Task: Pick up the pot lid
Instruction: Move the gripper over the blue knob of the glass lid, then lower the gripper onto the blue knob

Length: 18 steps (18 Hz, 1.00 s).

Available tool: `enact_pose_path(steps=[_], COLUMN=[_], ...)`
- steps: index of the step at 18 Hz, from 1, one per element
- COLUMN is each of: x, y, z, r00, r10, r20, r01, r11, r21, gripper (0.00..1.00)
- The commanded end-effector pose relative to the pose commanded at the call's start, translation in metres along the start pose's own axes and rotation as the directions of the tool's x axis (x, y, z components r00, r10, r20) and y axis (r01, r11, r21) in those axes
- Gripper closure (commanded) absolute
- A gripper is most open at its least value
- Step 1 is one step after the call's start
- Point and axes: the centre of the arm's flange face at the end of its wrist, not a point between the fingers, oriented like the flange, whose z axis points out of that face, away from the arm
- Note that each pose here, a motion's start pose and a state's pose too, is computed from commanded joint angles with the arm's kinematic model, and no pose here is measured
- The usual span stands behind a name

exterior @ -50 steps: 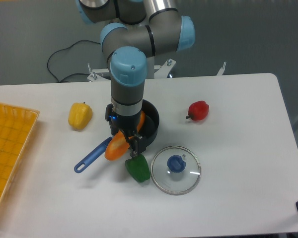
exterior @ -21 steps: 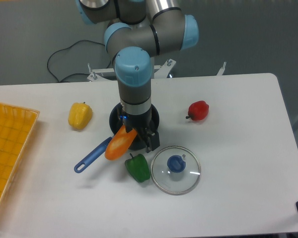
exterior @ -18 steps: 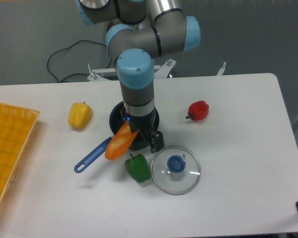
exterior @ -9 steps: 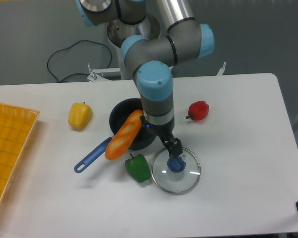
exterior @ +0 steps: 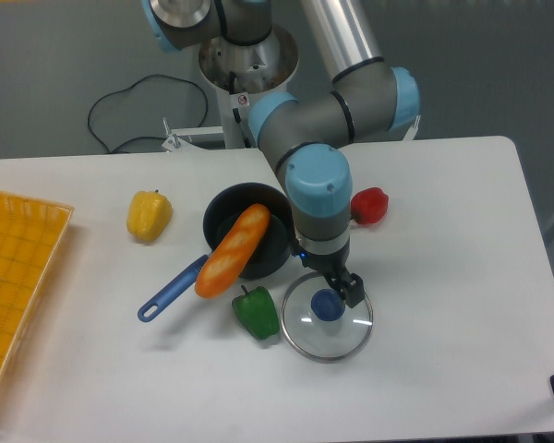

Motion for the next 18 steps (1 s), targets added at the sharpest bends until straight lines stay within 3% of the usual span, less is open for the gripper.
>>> enact_pose_path(steps=[4, 18], x=[-0.002, 0.004], y=[0.007, 0.008], z=[0.008, 0.020], r00=[0.999, 0.997], r10=[-0.042, -0.069], r20=[-0.013, -0.030], r01=[0.042, 0.069], r11=[0.999, 0.998], r21=[0.003, -0.003], gripper=[0.00, 0.00])
